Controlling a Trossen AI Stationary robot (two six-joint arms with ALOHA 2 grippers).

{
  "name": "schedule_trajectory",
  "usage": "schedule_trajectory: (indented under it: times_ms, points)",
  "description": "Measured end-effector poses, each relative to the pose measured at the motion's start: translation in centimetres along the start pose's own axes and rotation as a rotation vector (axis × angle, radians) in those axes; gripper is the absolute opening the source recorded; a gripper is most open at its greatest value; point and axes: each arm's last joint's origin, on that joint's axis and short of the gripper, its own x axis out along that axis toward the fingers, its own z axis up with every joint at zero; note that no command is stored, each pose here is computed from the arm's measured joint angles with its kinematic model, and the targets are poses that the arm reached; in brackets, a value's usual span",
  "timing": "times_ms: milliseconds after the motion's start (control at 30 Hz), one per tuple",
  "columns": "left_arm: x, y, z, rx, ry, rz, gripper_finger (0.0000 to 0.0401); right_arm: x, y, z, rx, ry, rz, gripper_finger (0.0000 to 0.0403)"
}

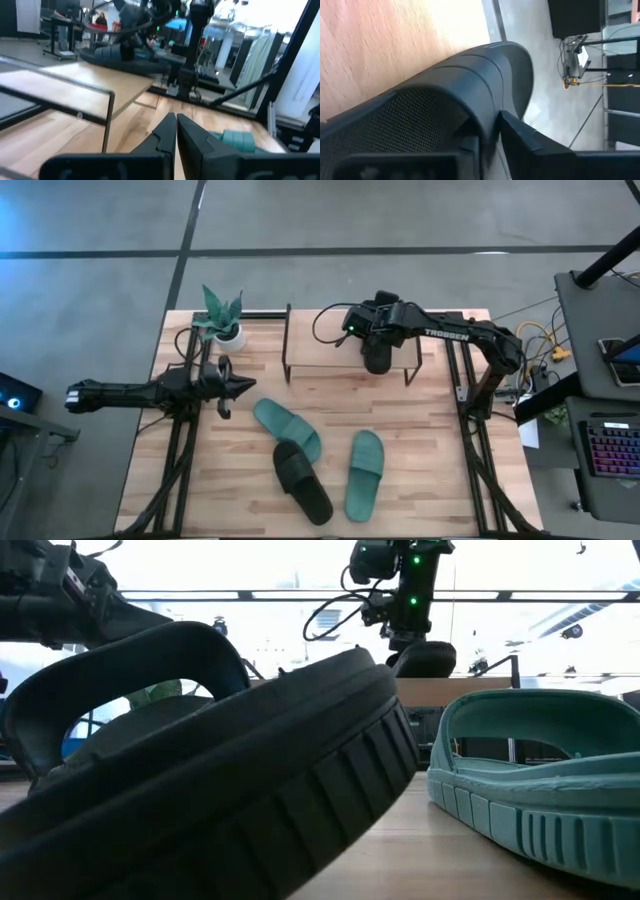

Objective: Pick and place slides into the shelf
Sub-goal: Put the right black slide on the shelf, then put the black slide on the shelf

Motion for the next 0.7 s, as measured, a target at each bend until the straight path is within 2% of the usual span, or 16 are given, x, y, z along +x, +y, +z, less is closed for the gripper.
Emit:
schedule_trajectory:
  times_ms: [67,233,300,400,567,700]
  points:
    - [0.0,-0.1,0.2,-0.019,-0.025,-0.006,0.0,0.0,0.0,0.1,0.025,-0.001,0.002,0.0088]
    - [0.0,-0.2,0.8,-0.198,-0.076,-0.023,0.0,-0.6,-0.2,0.2,0.066,-0.006,0.011,0.0134]
    - [0.0,-0.2,0.8,-0.216,-0.08,-0.024,0.0,-0.9,-0.2,0.2,0.072,-0.004,0.012,0.0148]
    - [0.0,-0.2,0.8,-0.228,-0.078,-0.024,0.0,-1.4,-0.2,0.0,0.067,0.019,0.018,0.0162]
    - [0.0,-0.2,0.8,-0.397,-0.074,-0.031,0.0,-2.1,0.1,-0.3,0.061,0.047,0.064,0.018]
    - [0.0,-0.2,0.7,-0.405,-0.07,-0.035,0.0,-3.5,0.1,-0.1,0.054,0.023,0.078,0.0189]
